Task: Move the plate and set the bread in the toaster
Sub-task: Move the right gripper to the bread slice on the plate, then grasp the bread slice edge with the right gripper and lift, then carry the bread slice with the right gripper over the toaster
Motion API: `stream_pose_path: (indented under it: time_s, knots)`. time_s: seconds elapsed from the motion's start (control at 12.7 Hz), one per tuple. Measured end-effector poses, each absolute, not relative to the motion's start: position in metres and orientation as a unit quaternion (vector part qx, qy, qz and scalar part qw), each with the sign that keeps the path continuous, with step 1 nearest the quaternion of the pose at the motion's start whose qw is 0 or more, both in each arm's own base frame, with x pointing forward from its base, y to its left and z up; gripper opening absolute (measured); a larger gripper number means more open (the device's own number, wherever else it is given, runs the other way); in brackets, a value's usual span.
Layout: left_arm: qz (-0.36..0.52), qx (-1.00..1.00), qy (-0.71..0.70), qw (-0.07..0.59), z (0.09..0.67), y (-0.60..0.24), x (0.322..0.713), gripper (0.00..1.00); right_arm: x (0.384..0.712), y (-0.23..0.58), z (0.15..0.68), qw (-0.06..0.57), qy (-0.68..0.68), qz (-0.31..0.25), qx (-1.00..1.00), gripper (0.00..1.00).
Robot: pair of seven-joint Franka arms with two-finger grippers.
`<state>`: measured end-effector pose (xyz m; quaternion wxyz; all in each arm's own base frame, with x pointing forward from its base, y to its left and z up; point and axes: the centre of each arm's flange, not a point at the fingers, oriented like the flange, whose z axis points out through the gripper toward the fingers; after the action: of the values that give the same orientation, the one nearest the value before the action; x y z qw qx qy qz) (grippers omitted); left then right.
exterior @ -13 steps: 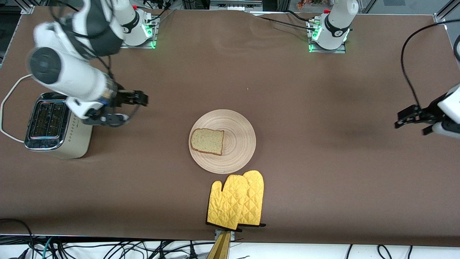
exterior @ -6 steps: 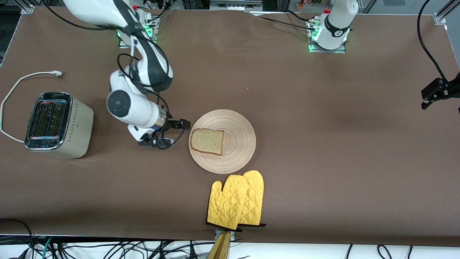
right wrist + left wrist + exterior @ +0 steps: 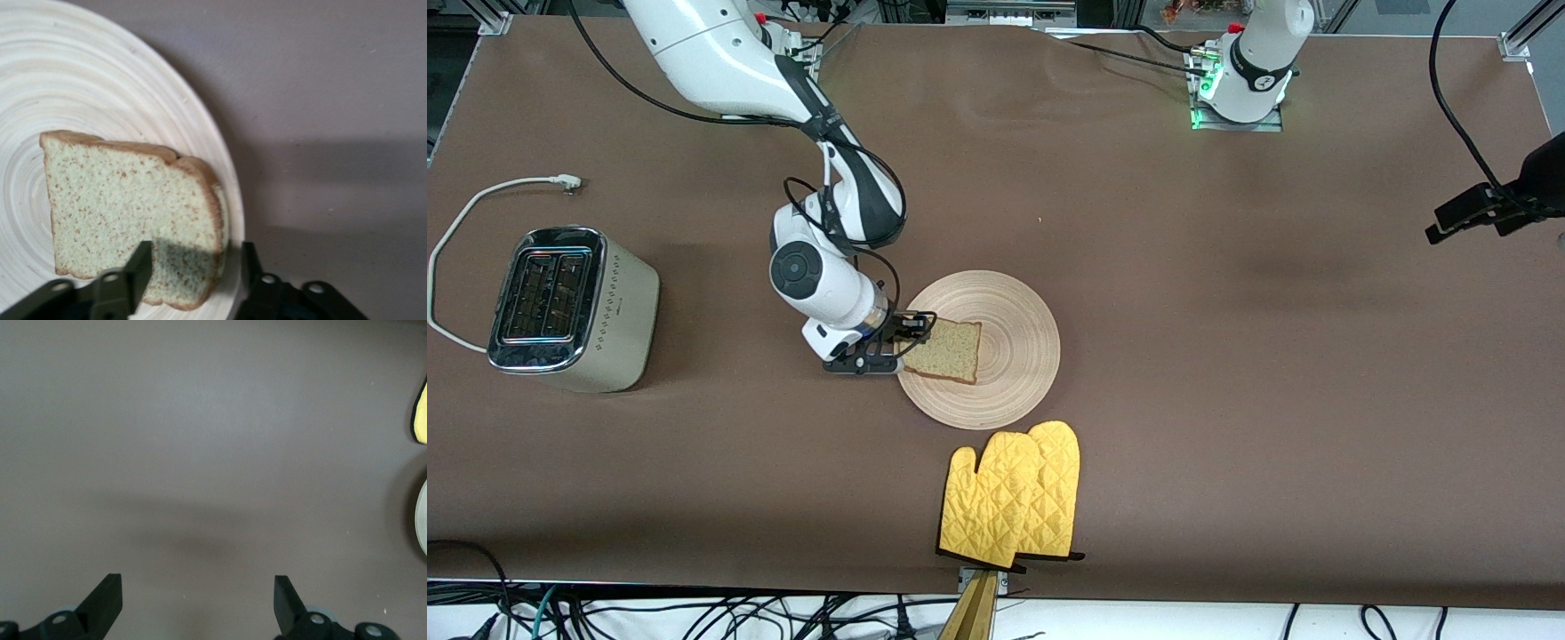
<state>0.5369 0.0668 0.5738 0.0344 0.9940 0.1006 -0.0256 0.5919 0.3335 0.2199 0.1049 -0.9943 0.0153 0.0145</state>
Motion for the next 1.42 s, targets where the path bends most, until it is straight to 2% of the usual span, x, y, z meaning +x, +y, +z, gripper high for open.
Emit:
stream_pose_path:
  time_s: [0.08,0.16,0.39,0.79,1.02,1.18,1.42]
  knots:
    - [-0.037,0.993,0.105,0.037,0.573,0.068,0.534,1.0,0.592,0.334,0.22,0.105,0.015,0.014,-0.994,0.41]
    - [-0.04,0.993,0.107,0.038,0.575,0.068,0.531,1.0,0.592,0.334,0.22,0.105,0.015,0.014,-0.994,0.41]
    - [-0.039,0.993,0.11,0.034,0.579,0.066,0.528,1.0,0.592,0.337,0.221,0.107,0.013,0.009,-0.994,0.06]
    - [-0.04,0.993,0.108,0.006,0.58,0.051,0.529,1.0,0.59,0.343,0.225,0.106,0.008,0.007,-0.994,0.04]
    - [-0.038,0.993,0.108,0.006,0.582,0.051,0.528,1.0,0.602,0.32,0.265,0.086,0.015,0.031,-0.996,0.03]
    - [-0.037,0.994,0.107,0.006,0.583,0.051,0.528,1.0,0.607,0.285,0.314,0.043,0.008,0.053,-0.998,0.03]
    - [-0.036,0.994,0.107,0.006,0.584,0.051,0.528,1.0,0.607,0.213,0.39,-0.063,-0.025,0.1,-0.993,0.03]
